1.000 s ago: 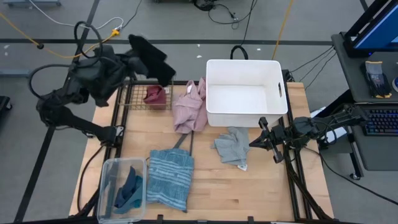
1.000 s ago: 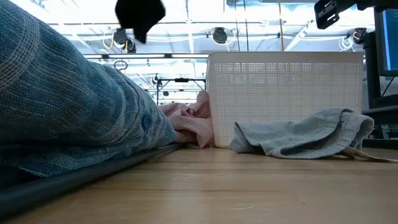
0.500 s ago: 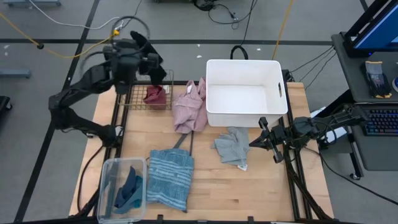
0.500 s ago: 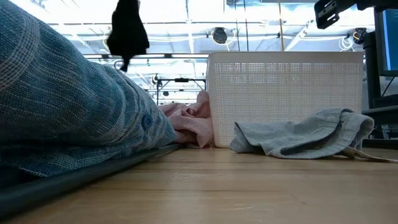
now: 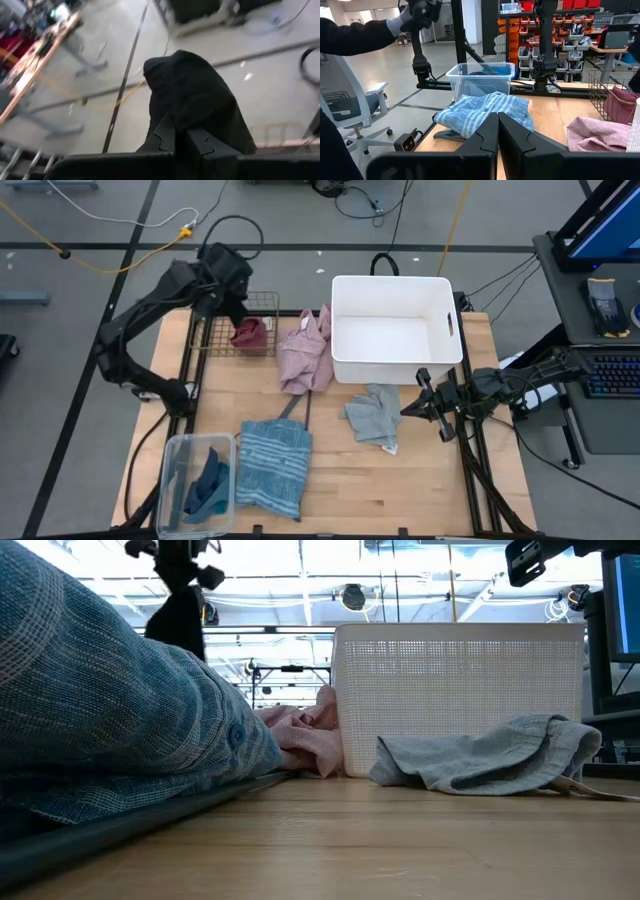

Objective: Pick & Place Cloths
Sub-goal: Put the black underwear into the wire basket

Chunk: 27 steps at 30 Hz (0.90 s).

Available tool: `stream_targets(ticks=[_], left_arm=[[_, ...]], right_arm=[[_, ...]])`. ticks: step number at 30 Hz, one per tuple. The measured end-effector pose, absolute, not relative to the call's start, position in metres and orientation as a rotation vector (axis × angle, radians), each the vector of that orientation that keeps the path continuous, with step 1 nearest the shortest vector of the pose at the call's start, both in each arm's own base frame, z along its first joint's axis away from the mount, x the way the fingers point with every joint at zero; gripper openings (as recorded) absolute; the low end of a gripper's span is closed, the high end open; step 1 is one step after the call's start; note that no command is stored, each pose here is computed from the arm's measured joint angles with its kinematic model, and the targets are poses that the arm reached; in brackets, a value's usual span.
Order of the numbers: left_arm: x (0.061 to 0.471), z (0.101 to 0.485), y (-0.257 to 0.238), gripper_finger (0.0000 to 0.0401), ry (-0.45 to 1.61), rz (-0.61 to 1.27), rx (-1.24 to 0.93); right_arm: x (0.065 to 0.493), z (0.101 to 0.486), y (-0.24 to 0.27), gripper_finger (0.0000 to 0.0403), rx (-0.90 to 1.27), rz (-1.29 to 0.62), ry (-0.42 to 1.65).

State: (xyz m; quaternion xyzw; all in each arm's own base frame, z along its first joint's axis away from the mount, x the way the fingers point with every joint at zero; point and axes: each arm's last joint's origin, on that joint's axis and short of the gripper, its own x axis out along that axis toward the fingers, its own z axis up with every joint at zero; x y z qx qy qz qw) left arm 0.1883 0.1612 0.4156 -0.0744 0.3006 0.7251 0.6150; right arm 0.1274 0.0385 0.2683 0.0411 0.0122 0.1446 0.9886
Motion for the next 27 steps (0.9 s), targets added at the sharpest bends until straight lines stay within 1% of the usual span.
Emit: stream_targets(ticks=[4,7,11,18,27], left_arm=[[0.178,0.403,0.165,0.0,0.801,1.731,-0.254],[0.175,0.397,0.168,0.0,0.862,1.743,-0.306],[0.175,0.394,0.172,0.0,0.873,1.726,-0.369],[0.186,0.379,0.185,0.0,0.947,1.667,-0.47],[0.214,0.339,0.207,0.0003,1.145,1.56,-0.608]], right_arm=[[0.128,0.268,0.039,0.0,0.082,0.29,0.025],[0.128,0.268,0.039,0.0,0.082,0.29,0.025],[0.128,0.268,0.039,0.0,0.082,0.29,0.025],[0.127,0.268,0.039,0.0,0.082,0.293,0.025],[0.127,0.267,0.039,0.0,0.092,0.293,0.039]])
